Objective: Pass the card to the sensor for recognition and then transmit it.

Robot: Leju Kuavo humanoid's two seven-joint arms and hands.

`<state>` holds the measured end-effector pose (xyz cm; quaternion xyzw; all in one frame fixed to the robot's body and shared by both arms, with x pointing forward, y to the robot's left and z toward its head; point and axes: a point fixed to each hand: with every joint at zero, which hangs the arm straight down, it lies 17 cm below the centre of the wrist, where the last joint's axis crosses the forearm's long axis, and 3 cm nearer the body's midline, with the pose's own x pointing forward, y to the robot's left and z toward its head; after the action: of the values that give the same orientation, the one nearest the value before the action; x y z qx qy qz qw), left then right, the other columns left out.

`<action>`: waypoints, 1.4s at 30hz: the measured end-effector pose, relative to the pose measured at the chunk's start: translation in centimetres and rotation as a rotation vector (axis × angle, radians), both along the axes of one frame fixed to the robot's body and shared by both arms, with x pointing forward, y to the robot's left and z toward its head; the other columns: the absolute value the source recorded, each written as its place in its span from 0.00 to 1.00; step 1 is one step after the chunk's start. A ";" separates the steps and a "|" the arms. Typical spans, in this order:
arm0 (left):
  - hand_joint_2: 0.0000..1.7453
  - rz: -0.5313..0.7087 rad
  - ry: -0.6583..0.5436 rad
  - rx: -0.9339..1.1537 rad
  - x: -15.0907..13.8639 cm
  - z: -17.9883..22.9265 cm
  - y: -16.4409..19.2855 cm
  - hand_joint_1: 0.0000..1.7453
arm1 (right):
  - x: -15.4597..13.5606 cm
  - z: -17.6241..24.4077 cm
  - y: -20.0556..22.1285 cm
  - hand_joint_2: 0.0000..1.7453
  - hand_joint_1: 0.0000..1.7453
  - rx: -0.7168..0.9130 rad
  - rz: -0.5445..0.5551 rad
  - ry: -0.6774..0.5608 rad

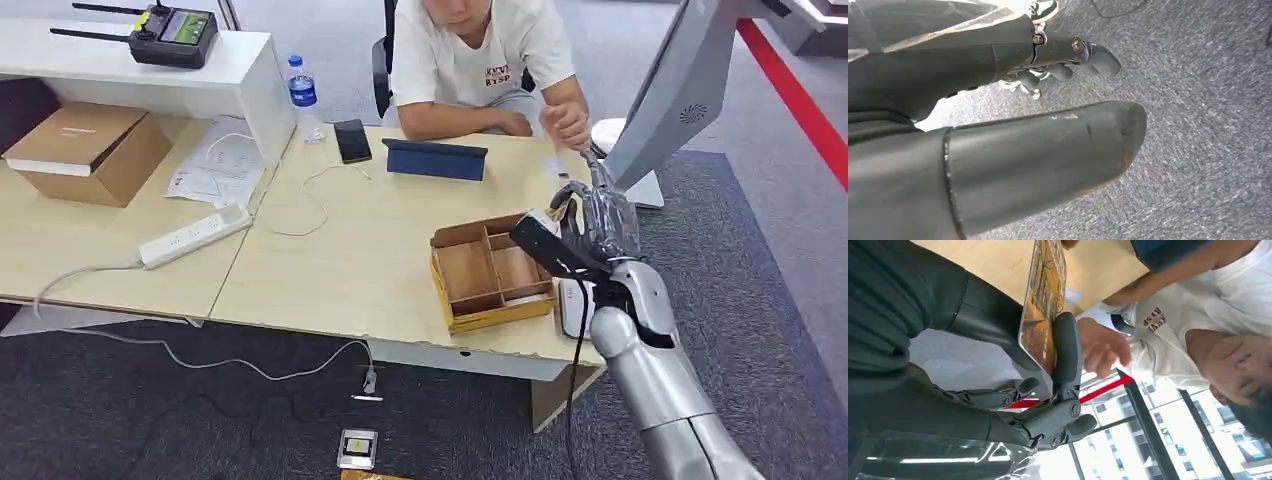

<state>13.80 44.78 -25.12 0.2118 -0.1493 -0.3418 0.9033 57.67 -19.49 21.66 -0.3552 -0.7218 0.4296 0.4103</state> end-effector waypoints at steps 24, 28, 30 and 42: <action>0.00 -0.106 -0.001 0.007 1.9 0.4 -0.4 0.00 | 9.0 7.3 -2.3 1.00 1.00 -0.158 -0.161 0.136; 0.00 -0.102 0.003 0.012 1.8 0.4 -0.1 0.00 | 9.2 7.2 -2.0 1.00 0.15 -0.165 -0.171 0.161; 0.00 -0.097 0.004 0.014 1.8 0.4 0.1 0.00 | 9.2 6.9 -1.6 1.00 0.00 -0.166 -0.168 0.169; 0.00 -0.086 0.008 0.023 1.1 0.4 0.7 0.00 | 9.1 7.1 0.4 0.00 0.00 -0.165 -0.146 0.158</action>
<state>14.89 45.44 -24.71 0.2141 -0.1507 -0.3831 0.8858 66.73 -19.09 28.79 -0.4043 -0.6218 0.4831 0.4654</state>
